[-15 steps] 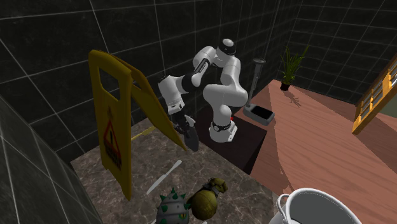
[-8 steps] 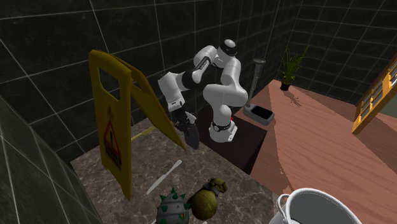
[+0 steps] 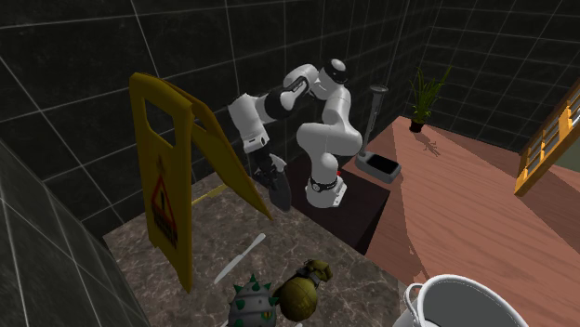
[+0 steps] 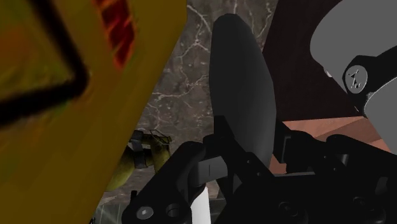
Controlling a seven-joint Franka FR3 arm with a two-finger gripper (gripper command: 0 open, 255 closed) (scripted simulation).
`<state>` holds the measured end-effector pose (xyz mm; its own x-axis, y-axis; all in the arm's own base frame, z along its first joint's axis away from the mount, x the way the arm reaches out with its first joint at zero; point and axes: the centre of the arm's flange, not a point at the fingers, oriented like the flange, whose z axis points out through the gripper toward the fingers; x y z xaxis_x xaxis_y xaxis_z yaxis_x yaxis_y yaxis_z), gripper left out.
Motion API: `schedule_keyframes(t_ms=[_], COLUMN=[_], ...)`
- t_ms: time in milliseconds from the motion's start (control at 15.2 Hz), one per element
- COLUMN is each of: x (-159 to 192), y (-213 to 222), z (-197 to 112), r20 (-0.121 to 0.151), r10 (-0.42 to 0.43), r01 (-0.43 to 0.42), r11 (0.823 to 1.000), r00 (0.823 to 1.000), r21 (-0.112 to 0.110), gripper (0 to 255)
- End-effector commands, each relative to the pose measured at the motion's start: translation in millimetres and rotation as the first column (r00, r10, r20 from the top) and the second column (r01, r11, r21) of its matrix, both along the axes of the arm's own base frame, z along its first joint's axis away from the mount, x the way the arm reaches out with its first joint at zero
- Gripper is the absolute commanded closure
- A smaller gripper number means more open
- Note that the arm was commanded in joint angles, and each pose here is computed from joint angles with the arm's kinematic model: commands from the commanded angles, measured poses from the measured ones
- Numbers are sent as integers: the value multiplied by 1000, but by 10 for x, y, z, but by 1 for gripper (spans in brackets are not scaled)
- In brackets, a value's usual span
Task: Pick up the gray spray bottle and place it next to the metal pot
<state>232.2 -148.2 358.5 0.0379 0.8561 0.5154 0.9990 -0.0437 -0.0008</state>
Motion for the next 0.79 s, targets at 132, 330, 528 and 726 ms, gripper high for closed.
schedule_keyframes(t_ms=[132,330,528,726], x=[-9,-9,-9,-9], y=[6,6,6,6], z=[218,376,535,693], r20=[0,0,0,0], r10=[0,0,0,0], r01=[0,0,0,0], r11=[1000,1000,1000,1000], r00=[1000,1000,1000,1000], r21=[0,0,0,0], gripper=[255,255,255,255])
